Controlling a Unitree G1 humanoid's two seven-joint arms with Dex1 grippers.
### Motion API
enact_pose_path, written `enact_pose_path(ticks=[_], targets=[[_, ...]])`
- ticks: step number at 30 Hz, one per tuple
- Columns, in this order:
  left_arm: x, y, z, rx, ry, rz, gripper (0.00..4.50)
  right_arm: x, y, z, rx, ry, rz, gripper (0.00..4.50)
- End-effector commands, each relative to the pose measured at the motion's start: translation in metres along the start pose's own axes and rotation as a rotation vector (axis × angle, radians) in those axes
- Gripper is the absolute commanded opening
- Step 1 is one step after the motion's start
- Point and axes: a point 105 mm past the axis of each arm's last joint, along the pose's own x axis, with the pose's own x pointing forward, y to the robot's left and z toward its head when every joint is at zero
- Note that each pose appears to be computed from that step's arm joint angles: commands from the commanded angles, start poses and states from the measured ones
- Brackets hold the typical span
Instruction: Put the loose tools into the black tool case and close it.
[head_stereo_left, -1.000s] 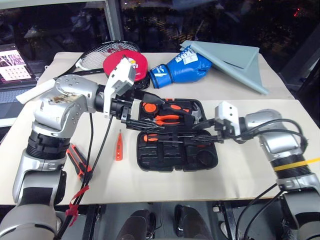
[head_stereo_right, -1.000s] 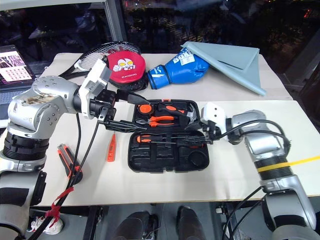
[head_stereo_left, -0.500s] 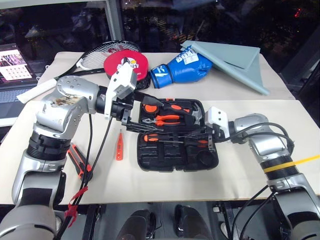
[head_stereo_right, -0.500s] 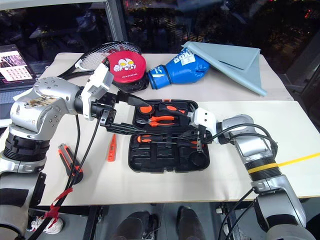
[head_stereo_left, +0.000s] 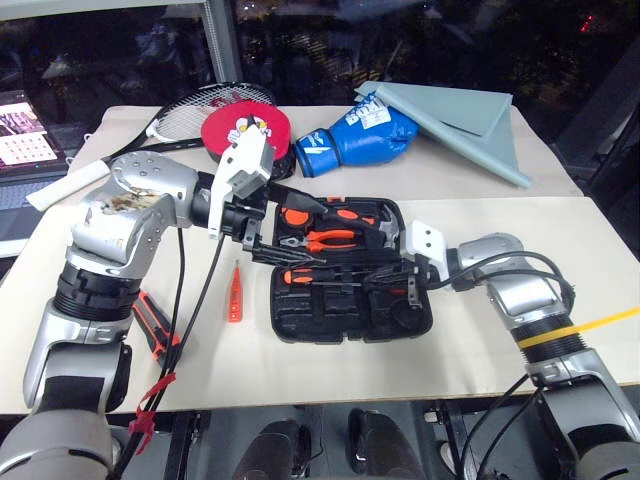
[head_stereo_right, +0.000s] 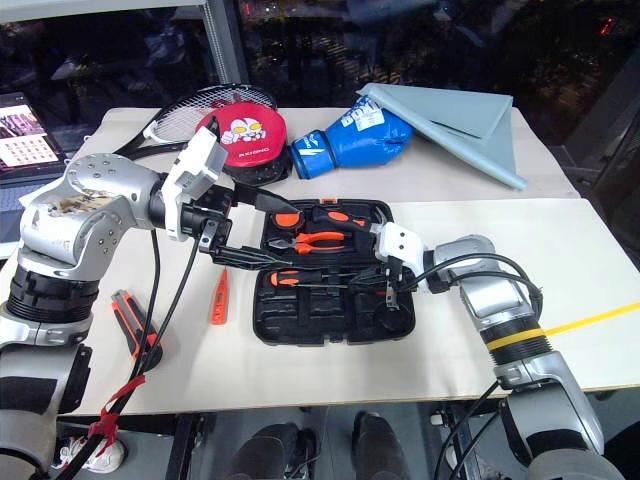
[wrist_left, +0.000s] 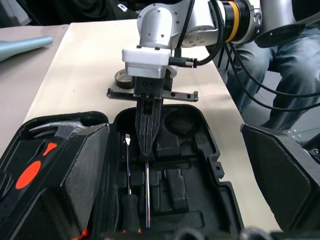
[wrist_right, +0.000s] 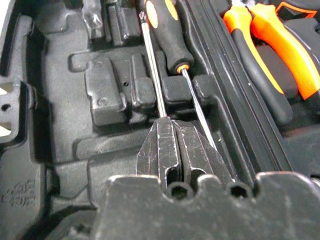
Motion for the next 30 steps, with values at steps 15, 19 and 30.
enact_pose_path(ticks=[15, 19, 30], targets=[[-0.075, -0.039, -0.054, -0.236, 0.192, 0.452, 4.50, 0.001, 0.061, 0.026, 0.090, -0.130, 0.149, 4.45], [-0.048, -0.015, -0.047, -0.350, 0.175, 0.527, 4.50, 0.000, 0.063, 0.028, 0.088, -0.138, 0.129, 4.45], [-0.008, 0.013, -0.080, -0.550, 0.446, 0.580, 4.50, 0.006, 0.086, 0.037, 0.080, -0.186, 0.079, 4.45]])
